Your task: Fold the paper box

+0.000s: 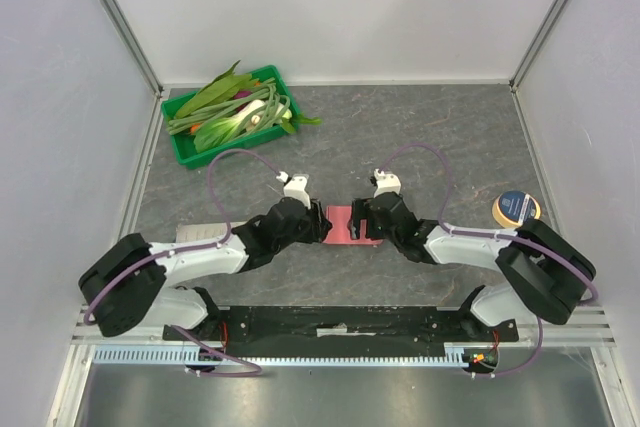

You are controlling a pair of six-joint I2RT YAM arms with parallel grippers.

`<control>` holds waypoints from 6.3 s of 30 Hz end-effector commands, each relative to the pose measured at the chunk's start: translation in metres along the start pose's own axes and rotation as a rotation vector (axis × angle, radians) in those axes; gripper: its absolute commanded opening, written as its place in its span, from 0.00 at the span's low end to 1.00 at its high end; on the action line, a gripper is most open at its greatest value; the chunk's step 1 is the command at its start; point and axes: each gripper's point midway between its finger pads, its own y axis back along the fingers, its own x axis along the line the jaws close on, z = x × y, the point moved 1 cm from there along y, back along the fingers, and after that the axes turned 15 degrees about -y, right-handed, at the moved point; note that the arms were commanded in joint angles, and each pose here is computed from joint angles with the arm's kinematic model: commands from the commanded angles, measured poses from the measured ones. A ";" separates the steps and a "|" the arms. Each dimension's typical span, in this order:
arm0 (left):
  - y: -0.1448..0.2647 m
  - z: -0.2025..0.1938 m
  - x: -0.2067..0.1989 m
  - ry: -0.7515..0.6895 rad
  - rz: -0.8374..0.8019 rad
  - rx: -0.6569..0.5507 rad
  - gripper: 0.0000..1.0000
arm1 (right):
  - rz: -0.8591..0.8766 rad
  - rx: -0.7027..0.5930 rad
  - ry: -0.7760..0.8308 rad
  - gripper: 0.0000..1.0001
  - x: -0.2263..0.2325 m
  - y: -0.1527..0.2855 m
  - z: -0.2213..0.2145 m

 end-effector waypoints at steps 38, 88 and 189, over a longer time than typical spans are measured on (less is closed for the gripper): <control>0.038 -0.012 0.022 0.130 -0.174 -0.015 0.64 | 0.115 0.169 -0.002 0.61 -0.015 0.012 0.006; -0.032 -0.004 -0.017 0.671 -0.536 -0.107 0.51 | 0.289 0.280 -0.436 0.27 -0.072 0.012 -0.010; 0.092 -0.007 0.073 0.528 -0.052 -0.020 0.71 | 0.146 0.205 0.250 0.73 0.097 0.031 0.041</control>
